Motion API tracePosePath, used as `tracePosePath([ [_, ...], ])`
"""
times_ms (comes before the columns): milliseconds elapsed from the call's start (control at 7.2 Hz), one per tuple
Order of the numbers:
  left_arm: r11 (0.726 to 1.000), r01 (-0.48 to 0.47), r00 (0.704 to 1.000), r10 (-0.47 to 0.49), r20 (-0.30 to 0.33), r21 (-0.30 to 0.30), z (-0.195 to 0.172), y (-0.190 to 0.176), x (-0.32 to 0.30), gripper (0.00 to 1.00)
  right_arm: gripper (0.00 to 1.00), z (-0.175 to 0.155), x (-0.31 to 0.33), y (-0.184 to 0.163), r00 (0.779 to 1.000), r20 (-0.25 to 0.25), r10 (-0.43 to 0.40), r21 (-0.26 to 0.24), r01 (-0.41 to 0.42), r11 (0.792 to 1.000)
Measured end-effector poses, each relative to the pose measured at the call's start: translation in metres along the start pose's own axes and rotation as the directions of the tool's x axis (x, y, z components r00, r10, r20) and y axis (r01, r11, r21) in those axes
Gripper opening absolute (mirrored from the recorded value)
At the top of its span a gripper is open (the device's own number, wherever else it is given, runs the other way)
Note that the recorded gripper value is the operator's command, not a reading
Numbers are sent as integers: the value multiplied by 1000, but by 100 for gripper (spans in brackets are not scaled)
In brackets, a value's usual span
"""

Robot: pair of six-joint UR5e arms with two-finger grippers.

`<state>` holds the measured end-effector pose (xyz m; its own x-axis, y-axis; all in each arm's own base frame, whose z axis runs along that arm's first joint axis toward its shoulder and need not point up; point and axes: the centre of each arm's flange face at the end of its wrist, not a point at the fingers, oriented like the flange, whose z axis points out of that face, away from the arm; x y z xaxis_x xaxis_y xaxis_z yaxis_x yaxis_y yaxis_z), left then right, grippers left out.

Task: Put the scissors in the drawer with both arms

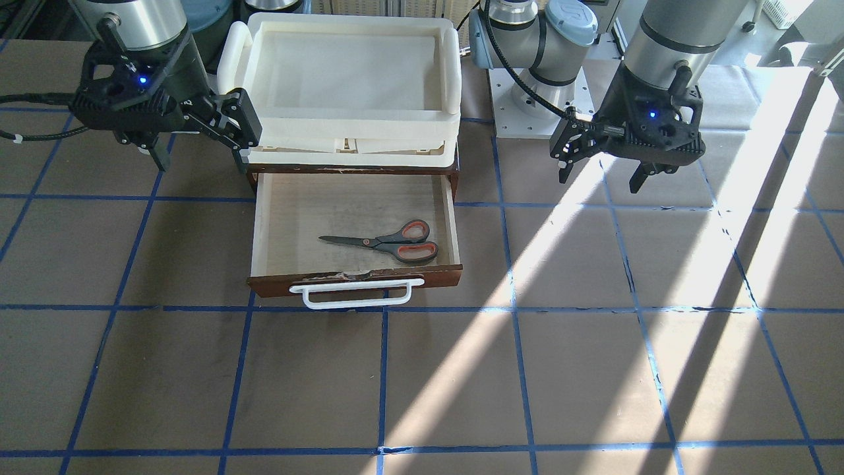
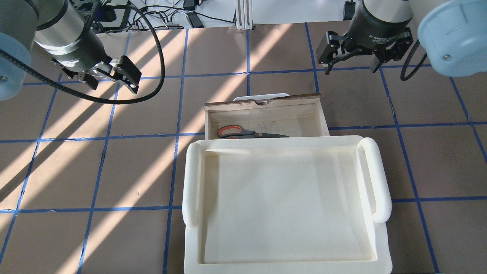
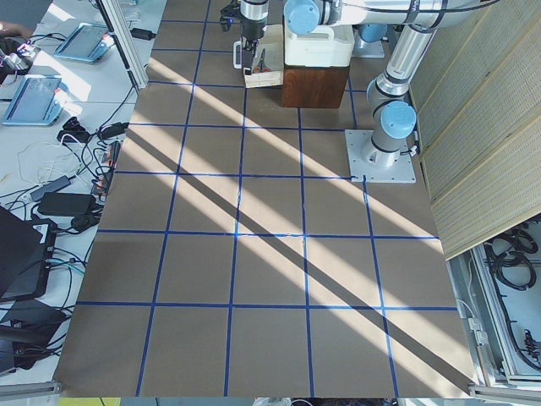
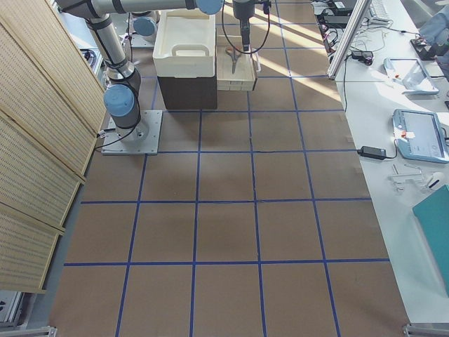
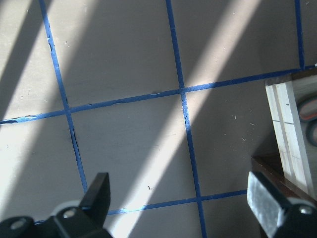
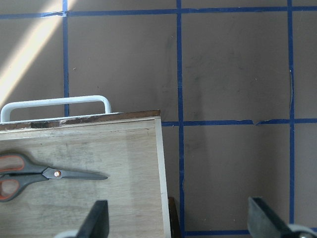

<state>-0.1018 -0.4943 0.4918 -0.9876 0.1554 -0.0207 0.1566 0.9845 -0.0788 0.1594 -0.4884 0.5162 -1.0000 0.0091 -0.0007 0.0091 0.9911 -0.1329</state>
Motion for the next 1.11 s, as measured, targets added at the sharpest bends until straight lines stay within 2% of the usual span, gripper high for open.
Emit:
tracePosePath([
  [139,1000,4,1000,-4,-1,-9,1,1,0,100,100,0,0,0,1000,0,0,0,0,1000],
  [556,991,120,993,-121,-9,-51,1,9,3,100,100,0,0,0,1000,0,2,0,-2,1000],
  [1111,989,138,990,-138,-3,-44,-1,9,3,100,100,1,0,0,1000,-1,3,-2,-3,1000],
])
